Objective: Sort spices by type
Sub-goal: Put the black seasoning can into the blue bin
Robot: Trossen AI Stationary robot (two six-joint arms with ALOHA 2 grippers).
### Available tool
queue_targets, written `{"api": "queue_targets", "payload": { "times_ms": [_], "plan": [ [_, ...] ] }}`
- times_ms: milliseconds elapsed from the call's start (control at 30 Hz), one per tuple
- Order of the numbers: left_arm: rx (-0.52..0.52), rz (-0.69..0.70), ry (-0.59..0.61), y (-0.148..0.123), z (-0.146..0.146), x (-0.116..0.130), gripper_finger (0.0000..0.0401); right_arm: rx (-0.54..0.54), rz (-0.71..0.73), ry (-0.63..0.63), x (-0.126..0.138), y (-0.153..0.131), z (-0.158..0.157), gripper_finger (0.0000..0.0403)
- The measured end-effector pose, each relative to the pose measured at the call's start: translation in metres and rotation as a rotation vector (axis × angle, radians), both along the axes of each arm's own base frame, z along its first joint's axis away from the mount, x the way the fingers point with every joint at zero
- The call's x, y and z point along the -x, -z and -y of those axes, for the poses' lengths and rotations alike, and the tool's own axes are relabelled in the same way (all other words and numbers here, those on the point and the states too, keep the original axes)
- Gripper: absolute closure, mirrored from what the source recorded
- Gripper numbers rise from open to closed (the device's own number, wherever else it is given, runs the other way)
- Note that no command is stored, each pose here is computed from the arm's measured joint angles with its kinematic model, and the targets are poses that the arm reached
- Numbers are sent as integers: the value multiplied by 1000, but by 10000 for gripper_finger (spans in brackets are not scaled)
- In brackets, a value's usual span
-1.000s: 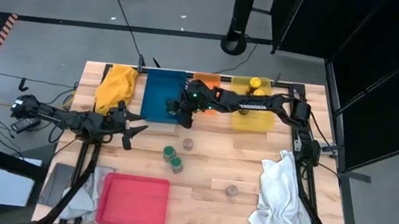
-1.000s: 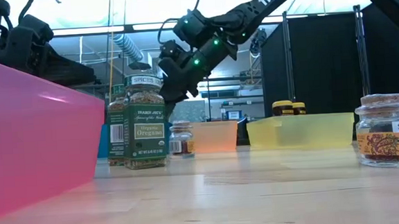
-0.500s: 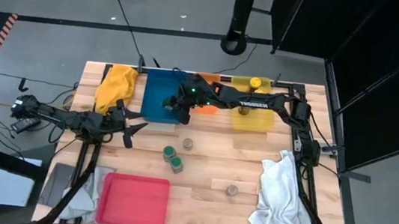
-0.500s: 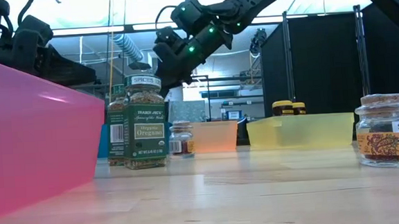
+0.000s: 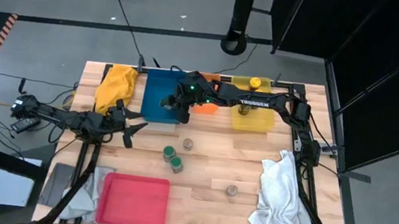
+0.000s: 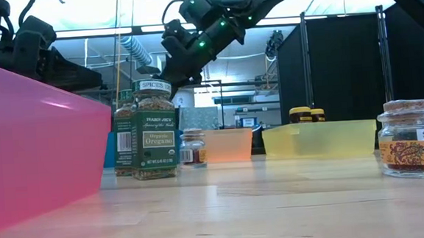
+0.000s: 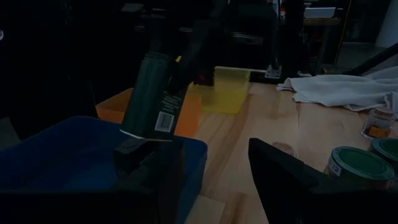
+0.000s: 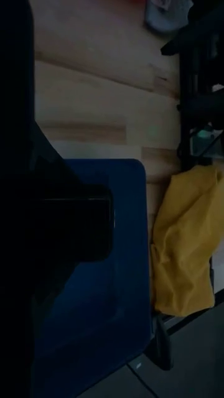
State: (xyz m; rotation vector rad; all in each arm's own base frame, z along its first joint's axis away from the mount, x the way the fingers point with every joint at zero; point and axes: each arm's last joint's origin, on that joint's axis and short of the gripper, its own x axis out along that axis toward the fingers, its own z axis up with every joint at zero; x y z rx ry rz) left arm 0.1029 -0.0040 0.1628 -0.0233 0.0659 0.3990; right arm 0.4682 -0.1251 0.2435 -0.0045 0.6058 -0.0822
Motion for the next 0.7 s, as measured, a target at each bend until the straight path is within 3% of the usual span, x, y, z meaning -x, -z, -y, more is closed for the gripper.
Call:
{"api": "queue_targets", "payload": {
  "times_ms": [300, 700],
  "plan": [
    [0, 1, 0, 0, 0, 0, 217, -4, -14, -1, 1, 1, -1, 266],
    [-2, -6, -11, 0, 0, 0, 217, -25, -73, -16, -14, 36, -1, 266]
  ]
}}
